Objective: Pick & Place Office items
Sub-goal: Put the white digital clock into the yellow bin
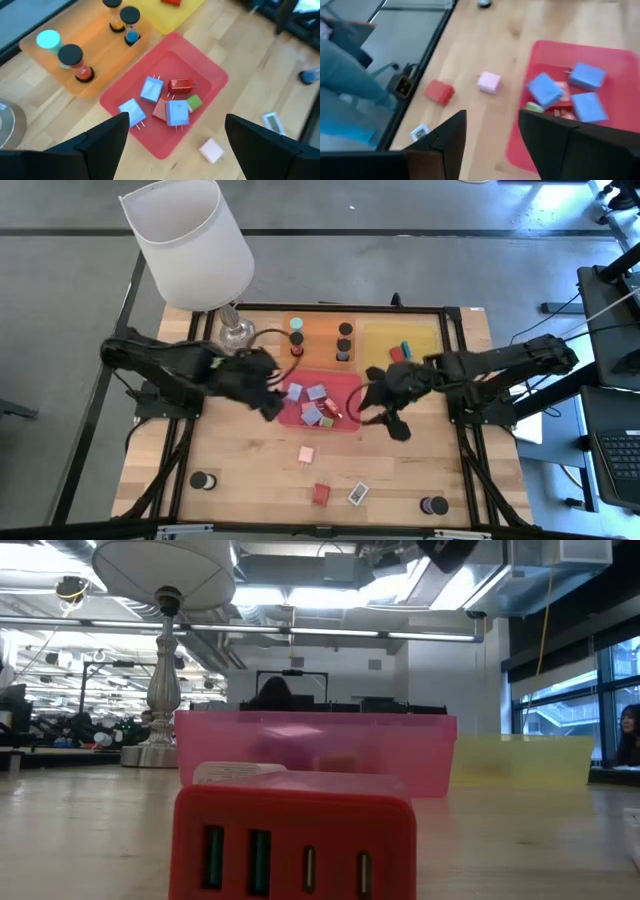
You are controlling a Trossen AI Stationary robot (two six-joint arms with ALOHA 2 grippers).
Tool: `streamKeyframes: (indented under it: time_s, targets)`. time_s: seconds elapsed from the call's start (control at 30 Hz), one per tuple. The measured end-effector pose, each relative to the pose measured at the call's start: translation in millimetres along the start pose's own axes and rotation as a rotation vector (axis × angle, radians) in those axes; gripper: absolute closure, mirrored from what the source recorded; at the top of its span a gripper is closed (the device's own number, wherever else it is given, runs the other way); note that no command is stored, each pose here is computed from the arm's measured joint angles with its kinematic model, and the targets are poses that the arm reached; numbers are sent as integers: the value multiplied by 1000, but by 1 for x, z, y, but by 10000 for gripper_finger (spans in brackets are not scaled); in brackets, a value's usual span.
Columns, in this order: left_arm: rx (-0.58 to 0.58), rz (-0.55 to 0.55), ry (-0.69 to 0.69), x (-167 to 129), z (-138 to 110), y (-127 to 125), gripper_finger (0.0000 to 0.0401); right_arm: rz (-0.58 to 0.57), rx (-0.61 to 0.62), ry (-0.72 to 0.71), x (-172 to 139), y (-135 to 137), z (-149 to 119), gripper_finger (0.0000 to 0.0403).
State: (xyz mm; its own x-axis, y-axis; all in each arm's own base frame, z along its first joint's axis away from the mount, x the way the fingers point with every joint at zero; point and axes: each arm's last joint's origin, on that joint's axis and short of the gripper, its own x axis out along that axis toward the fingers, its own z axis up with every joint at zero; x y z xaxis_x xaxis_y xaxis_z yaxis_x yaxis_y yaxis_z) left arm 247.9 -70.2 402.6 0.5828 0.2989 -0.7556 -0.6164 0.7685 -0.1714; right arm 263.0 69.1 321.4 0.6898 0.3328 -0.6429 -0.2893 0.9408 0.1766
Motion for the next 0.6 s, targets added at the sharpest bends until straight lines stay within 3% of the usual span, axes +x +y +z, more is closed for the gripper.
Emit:
streamKeyframes:
  time_s: [0.2,0.33,0.47,0.6]
  targets:
    - [-48,-70,-102,-42,-16,8,75,88,-35,112,32,25,-10,182]
    - [-52,-108,-144,-59,-25,11,75,134,-122,207,60,39,-21,161]
    - [-24,-134,-158,-68,-32,10,75,113,-241,305,93,49,-37,159]
    - [-1,-154,-151,-71,-36,8,75,145,-259,397,123,59,-54,167]
